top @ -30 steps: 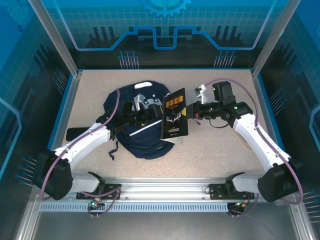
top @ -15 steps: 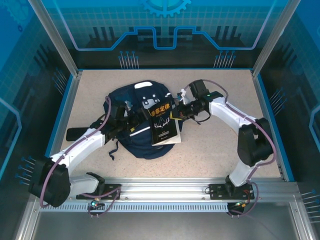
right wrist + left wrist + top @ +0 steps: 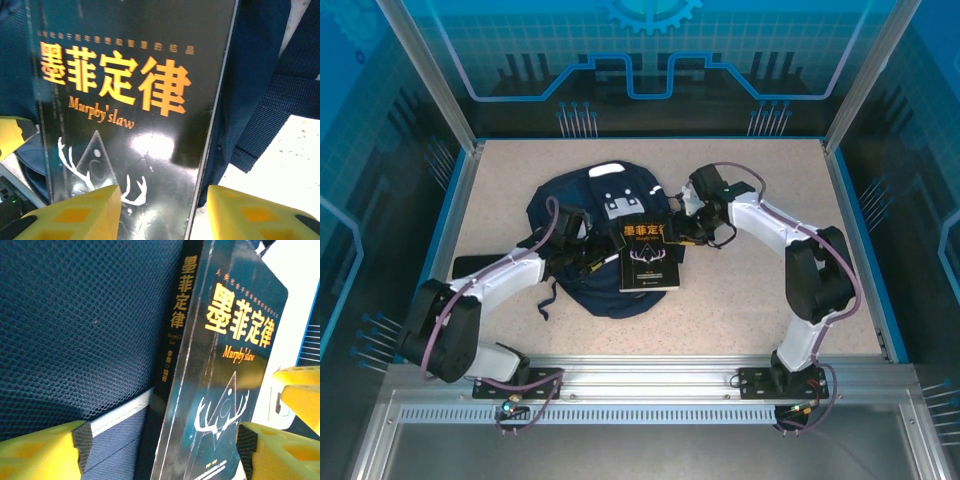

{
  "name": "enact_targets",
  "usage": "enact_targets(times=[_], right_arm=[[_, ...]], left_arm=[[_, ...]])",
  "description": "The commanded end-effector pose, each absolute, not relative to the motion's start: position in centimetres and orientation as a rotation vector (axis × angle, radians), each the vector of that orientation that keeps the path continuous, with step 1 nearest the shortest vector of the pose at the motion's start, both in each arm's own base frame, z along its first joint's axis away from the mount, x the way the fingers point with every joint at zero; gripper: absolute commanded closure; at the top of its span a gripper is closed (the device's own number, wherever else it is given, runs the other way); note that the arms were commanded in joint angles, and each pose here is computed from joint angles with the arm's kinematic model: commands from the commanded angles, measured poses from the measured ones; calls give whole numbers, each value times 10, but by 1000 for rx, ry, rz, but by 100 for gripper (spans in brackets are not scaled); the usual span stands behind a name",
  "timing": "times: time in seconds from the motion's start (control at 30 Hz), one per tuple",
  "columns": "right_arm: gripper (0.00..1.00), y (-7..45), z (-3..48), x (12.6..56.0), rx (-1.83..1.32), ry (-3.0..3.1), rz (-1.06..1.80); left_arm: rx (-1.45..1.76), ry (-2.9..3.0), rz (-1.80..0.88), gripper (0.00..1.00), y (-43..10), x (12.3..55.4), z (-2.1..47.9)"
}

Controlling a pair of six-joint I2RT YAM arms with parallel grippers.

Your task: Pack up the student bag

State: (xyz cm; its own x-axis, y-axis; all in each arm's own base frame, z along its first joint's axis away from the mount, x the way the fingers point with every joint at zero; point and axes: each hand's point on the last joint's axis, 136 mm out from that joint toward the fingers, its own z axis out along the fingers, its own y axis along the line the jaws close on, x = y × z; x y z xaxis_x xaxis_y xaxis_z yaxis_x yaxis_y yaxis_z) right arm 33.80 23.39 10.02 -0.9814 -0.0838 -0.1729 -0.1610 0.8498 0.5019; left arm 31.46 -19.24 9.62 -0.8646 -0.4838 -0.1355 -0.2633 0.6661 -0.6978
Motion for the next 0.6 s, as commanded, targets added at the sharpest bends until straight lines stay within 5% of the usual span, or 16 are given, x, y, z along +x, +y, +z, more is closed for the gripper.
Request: enact_targets(times=[0.0,0.33,0.57], right_arm=[[54,235,86,334,-213,2937,754],[59,247,66,332,-214,2965,848],[62,253,60,329,-214,2977,909]], left_arm=[[-509,2590,-1076,25,-209,319,101],[-443,2652,-1158,40,-230,322,88],[-383,2572,-1353,42,-250,324,110]])
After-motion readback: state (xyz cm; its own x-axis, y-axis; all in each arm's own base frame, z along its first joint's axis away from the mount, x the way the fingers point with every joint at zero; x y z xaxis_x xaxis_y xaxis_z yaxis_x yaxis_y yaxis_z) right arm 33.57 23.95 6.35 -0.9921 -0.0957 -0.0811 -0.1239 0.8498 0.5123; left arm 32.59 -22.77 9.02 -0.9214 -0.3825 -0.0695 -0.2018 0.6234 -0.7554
